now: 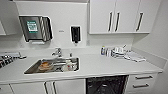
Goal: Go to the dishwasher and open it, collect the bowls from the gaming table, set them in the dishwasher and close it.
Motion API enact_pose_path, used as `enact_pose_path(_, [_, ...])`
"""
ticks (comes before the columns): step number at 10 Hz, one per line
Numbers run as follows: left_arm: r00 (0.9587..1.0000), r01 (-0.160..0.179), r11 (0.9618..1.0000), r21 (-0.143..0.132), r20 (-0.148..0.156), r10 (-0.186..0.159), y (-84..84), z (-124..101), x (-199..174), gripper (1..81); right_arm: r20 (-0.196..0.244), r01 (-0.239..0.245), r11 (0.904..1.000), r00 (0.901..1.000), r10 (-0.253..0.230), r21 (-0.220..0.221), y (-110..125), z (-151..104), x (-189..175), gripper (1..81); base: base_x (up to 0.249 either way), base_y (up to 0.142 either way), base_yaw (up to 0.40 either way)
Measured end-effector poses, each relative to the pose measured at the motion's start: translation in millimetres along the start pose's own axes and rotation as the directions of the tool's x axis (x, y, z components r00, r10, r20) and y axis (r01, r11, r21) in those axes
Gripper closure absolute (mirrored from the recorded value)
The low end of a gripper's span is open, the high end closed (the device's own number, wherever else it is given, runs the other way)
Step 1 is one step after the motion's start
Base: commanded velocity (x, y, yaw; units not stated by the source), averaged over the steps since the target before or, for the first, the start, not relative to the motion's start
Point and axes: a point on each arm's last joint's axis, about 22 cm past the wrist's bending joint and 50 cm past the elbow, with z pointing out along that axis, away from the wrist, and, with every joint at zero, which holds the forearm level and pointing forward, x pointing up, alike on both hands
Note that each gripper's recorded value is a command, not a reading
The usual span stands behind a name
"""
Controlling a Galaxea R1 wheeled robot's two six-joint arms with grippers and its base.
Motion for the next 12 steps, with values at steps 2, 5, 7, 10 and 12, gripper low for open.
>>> enact_pose_path(2, [0.9975,0.048,0.9954,0.083,0.048,-0.052,-33.5,20.2,-35.3,1.0,0.009,0.177,0.9833,0.9841,-0.177,0.043,-16.3,13.5,-37.1,1.0,0.000,0.000,0.000])
enact_pose_path(5, [0.9863,0.107,0.9806,0.164,0.107,-0.126,-49.0,55.9,-92.6,1.0,-0.014,0.254,0.9651,0.9673,-0.253,0.065,-7.0,18.6,-83.5,1.0,0.000,0.000,0.000])
enact_pose_path(7, [0.9773,0.135,0.9673,0.215,0.132,-0.165,-53.6,75.6,-122.7,1.0,-0.057,0.263,0.9634,0.9639,-0.260,0.052,2.3,23.3,-89.1,1.0,0.000,0.000,0.000])
enact_pose_path(10, [0.9644,0.159,0.9563,0.246,0.169,-0.203,-32.9,104.5,-168.0,1.0,-0.080,0.262,0.9648,0.9623,-0.260,0.019,14.3,32.8,-115.8,1.0,0.000,0.000,0.000])
enact_pose_path(12, [0.9587,0.168,0.9506,0.261,0.182,-0.219,-21.3,115.7,-188.6,1.0,-0.069,0.254,0.9671,0.9652,-0.252,0.015,8.1,41.3,-141.3,1.0,0.000,0.000,0.000])
